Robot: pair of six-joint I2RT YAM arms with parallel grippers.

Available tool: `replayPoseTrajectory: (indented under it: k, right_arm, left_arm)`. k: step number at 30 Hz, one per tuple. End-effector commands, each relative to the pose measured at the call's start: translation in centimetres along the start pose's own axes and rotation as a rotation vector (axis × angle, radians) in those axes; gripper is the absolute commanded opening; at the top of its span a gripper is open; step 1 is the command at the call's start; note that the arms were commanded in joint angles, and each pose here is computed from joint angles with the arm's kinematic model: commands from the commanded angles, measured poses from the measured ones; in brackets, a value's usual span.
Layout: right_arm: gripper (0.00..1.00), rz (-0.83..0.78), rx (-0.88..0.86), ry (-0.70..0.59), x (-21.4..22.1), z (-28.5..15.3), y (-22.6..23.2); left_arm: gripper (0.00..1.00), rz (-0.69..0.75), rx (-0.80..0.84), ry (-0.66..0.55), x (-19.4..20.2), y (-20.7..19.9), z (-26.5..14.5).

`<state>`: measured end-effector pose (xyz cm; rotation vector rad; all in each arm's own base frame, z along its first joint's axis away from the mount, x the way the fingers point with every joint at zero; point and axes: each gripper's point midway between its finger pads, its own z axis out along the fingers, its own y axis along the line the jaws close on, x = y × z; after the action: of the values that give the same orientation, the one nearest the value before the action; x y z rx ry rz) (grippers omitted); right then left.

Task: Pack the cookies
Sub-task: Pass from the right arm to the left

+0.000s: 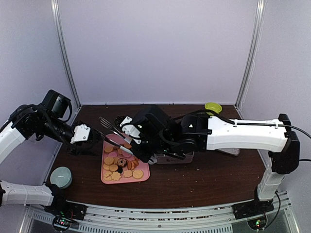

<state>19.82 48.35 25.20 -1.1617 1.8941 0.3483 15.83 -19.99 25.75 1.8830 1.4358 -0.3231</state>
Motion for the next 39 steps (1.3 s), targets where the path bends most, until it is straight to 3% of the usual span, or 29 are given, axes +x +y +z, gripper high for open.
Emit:
replayPoseTrajectory:
  k: [1, 5, 8, 14, 22, 29, 39]
  right_arm:
    - [0.0, -0.018, 0.084, 0.054, 0.8, 0.5, -0.5]
    - [0.0, -0.033, 0.09, 0.052, 0.8, 0.3, 0.1]
    - [0.0, -0.039, 0.084, 0.051, 1.1, 0.3, 0.4]
    - [0.0, -0.056, 0.088, 0.066, 1.6, 0.0, 0.5]
    - [0.0, -0.066, 0.112, 0.079, 1.7, 0.4, 0.5]
    - [0.0, -0.071, 0.101, 0.065, 0.8, 0.5, 1.0]
    - [0.0, -0.072, 0.098, 0.037, -0.9, 0.7, 1.8]
  left_arm:
    - [0.47, 0.062, -0.053, 0.003, -0.4, 1.4, 0.0]
    - [0.49, 0.064, -0.058, 0.009, 0.0, 0.8, -0.1]
    - [0.62, 0.064, -0.081, 0.013, 0.0, 0.9, -0.5]
    - [0.74, 0.058, -0.111, 0.003, -0.2, 0.9, -1.0]
    - [0.75, 0.054, -0.192, -0.04, -1.6, 2.3, -2.0]
    - [0.7, 0.049, -0.119, -0.005, -0.7, 0.8, -1.0]
    - [0.38, 0.028, -0.084, 0.049, -0.1, 1.1, 0.3]
